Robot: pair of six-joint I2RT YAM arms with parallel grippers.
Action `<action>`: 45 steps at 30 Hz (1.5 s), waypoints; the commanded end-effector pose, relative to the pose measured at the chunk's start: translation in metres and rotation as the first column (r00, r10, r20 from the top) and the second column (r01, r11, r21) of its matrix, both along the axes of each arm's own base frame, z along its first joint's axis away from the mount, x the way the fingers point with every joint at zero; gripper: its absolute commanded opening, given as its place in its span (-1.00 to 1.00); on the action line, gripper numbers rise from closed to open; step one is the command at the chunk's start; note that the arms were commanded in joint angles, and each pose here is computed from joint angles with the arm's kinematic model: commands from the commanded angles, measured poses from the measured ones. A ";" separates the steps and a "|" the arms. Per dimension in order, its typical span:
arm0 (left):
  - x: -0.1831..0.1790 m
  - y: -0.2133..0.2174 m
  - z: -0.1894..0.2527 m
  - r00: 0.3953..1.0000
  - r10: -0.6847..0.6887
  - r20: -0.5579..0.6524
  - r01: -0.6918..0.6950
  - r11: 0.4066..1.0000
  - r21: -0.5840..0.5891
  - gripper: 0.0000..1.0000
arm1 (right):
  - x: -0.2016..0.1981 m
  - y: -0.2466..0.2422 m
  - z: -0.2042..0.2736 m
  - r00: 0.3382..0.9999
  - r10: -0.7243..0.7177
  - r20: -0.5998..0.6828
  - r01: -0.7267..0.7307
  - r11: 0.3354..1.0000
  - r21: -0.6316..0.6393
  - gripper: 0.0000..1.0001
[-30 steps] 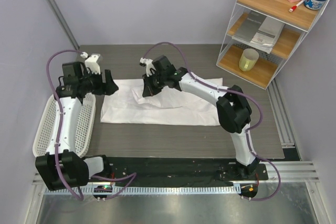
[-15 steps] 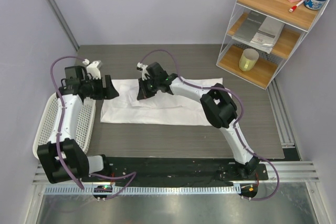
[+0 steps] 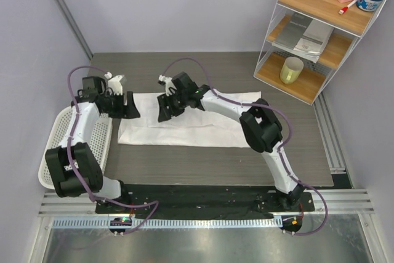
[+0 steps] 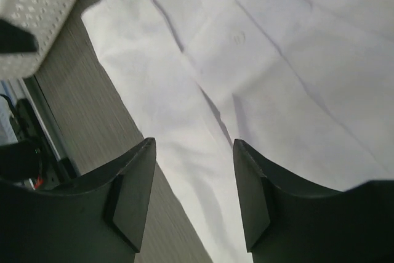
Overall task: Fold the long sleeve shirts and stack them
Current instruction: Fold the shirt
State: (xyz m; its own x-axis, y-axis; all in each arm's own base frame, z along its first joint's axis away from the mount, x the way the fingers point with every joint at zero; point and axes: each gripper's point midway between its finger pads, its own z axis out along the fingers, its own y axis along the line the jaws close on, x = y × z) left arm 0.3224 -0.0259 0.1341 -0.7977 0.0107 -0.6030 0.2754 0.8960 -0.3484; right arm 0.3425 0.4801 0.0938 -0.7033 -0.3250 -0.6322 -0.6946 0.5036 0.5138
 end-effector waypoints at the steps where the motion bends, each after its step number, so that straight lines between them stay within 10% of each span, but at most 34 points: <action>1: 0.010 -0.014 0.001 0.986 -0.164 0.013 0.163 0.985 0.059 0.38 | -0.003 -0.072 0.063 0.987 0.032 0.157 -0.021 0.997 -0.073 0.18; 21: 0.032 -0.020 -0.115 0.880 -0.289 -0.377 0.423 0.838 0.344 0.18 | -0.039 -0.366 -0.063 0.965 -0.261 -0.027 0.181 0.736 -0.652 -0.15; 45: -0.089 0.005 -0.118 0.812 -0.300 -0.501 0.505 0.791 0.346 0.19 | 0.092 -0.309 -0.132 0.993 -0.097 0.072 0.119 0.686 -0.718 -0.10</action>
State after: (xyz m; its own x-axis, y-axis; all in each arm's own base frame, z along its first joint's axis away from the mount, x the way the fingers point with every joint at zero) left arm 0.2611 -0.0263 0.0169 -0.8002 0.5785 -0.1580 0.5920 0.8042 -0.0538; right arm 0.3958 0.1519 0.0162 -0.8004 -0.5560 -0.2241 -0.5702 0.8215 -0.0018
